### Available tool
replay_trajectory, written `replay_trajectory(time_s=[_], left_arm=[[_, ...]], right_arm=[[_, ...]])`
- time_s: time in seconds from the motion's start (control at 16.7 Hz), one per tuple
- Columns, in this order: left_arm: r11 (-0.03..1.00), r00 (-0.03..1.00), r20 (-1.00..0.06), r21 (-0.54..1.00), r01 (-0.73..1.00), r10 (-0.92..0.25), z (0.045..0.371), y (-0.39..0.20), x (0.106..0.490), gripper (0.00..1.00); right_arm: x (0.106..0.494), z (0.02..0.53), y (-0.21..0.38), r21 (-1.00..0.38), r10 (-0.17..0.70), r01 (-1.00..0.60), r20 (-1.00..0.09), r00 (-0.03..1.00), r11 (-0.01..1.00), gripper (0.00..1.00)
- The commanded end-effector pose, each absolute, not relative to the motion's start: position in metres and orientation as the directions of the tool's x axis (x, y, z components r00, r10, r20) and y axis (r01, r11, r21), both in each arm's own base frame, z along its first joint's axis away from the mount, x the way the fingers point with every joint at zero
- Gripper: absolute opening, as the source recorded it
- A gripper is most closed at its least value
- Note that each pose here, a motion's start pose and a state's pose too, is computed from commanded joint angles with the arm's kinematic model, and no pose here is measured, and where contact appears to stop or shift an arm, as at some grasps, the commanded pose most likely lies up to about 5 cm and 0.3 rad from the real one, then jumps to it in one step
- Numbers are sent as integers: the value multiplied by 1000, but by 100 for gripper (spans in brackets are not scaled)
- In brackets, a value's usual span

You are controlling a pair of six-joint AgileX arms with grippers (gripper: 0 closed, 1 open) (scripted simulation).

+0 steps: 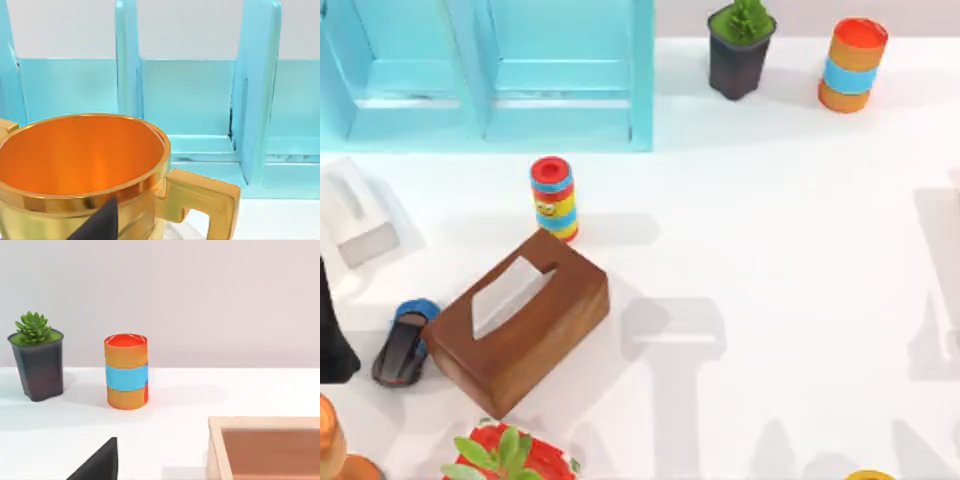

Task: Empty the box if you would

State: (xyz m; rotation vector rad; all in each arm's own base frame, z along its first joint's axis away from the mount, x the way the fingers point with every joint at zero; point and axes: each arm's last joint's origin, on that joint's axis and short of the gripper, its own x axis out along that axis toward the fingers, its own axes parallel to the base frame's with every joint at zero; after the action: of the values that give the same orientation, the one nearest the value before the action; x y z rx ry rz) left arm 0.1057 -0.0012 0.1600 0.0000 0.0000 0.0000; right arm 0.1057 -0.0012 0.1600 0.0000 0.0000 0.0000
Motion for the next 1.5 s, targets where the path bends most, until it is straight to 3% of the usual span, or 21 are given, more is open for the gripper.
replay_trajectory(time_s=[0.3, 0.72, 1.14, 1.5], left_arm=[[1000, 1000, 0, 0, 0, 0, 160, -1, 106, 100], [1000, 1000, 0, 0, 0, 0, 160, -1, 106, 100], [1000, 1000, 0, 0, 0, 0, 160, -1, 106, 100], [1000, 1000, 0, 0, 0, 0, 160, -1, 106, 100]], right_arm=[[107, 167, -3, -19, -18, 17, -58, 998, 1000, 100], [127, 212, -19, -131, -124, 72, -443, 888, 989, 100], [184, 250, -57, -167, -159, 33, -834, 528, 985, 100], [232, 252, -102, -78, -75, -12, -979, 188, 997, 100]])
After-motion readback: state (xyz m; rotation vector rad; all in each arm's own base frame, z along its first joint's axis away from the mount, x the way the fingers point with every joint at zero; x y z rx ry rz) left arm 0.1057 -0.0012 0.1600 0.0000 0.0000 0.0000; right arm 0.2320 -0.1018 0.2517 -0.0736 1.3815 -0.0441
